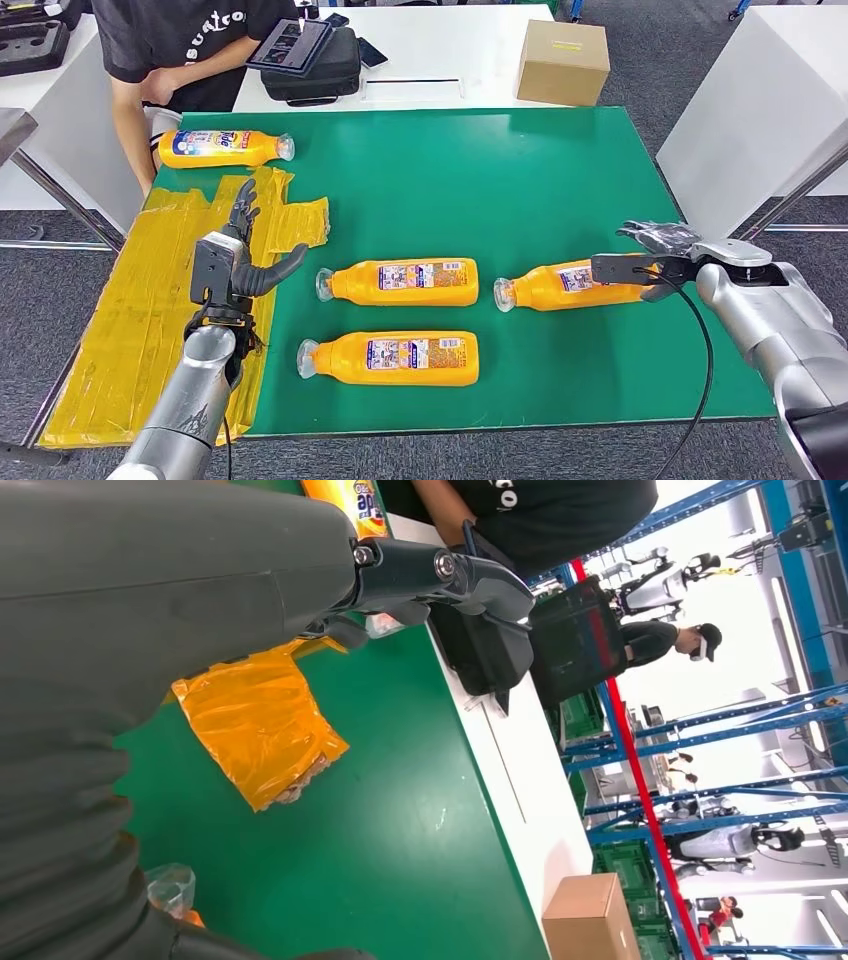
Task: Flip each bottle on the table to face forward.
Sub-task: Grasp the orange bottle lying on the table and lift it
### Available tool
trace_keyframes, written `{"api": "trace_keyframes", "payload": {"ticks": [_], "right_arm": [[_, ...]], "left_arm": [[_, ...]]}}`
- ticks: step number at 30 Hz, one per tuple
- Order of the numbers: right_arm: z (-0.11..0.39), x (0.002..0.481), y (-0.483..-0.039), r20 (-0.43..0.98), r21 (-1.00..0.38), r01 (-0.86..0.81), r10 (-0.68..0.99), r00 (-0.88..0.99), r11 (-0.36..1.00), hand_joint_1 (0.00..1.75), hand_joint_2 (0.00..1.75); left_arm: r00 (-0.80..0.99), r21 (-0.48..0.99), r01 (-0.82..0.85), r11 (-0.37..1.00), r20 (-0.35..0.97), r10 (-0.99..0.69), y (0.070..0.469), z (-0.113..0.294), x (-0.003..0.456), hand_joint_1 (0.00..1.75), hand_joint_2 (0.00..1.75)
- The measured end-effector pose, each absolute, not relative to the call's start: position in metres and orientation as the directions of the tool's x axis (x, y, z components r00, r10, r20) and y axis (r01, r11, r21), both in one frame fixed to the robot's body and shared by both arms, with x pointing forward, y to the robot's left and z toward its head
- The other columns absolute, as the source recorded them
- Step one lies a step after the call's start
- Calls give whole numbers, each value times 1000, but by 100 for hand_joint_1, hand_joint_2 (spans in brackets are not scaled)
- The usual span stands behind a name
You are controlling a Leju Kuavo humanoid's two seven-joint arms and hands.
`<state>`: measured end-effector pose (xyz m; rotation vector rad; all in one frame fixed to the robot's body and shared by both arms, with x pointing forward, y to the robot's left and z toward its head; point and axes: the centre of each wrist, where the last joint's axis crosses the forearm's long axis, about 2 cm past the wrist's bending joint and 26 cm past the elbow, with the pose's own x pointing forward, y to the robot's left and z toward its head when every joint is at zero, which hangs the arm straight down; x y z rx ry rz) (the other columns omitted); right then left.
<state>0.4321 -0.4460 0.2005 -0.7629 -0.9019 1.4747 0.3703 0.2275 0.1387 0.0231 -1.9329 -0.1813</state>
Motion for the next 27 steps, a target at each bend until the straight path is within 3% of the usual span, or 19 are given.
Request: {"api": "trace_keyframes", "payload": {"ticks": [27], "right_arm": [[163,431,-406,3,-810,-580,989,-148,-85,0,175]], "left_arm": [[-359,115,56,992,929,-87,228,134,370,0,175]]}}
